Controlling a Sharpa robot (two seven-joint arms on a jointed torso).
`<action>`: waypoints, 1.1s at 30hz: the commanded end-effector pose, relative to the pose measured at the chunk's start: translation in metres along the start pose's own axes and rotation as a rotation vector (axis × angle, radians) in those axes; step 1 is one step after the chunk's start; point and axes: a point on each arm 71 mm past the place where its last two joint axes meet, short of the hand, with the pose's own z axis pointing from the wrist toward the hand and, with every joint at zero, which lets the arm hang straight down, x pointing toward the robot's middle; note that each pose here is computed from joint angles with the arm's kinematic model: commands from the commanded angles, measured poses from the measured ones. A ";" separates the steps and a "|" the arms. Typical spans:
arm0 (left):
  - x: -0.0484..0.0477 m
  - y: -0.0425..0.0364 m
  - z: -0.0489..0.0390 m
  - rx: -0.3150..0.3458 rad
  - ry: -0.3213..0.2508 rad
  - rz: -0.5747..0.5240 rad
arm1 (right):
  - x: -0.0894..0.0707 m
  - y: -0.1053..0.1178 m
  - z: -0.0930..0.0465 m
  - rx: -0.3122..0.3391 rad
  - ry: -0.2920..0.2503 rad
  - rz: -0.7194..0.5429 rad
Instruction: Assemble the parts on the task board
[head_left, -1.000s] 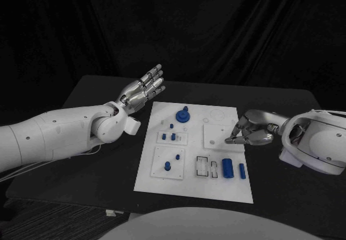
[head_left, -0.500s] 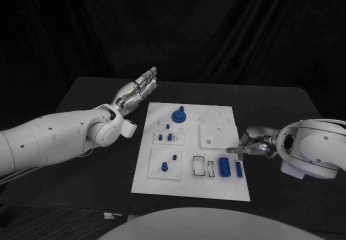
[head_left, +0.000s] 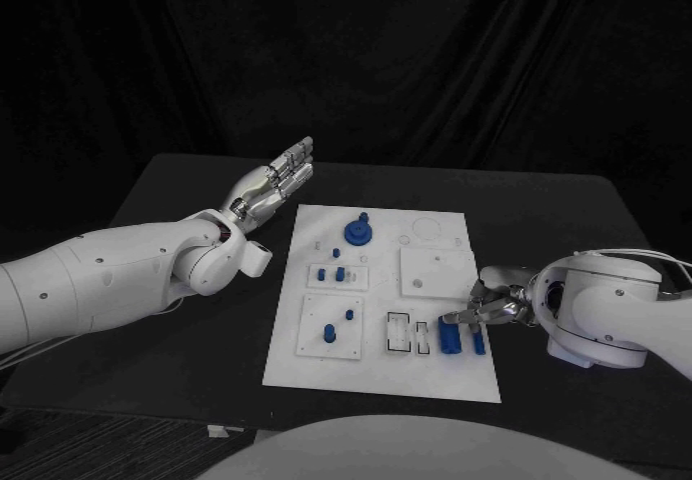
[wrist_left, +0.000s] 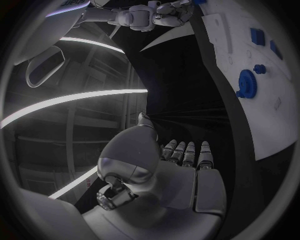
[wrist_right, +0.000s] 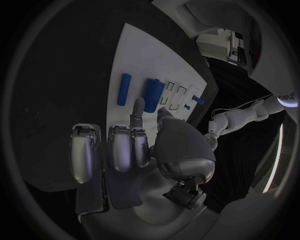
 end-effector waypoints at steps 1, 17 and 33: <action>0.0024 -0.0022 0.0001 0.038 0.023 -0.006 | -0.002 0.001 0.000 0.043 -0.064 -0.062; 0.0037 0.0010 -0.0007 0.025 0.049 -0.029 | 0.007 0.006 0.007 0.045 -0.036 -0.126; 0.0065 0.0016 -0.0005 0.023 0.075 -0.051 | 0.022 0.016 0.017 0.039 0.025 -0.198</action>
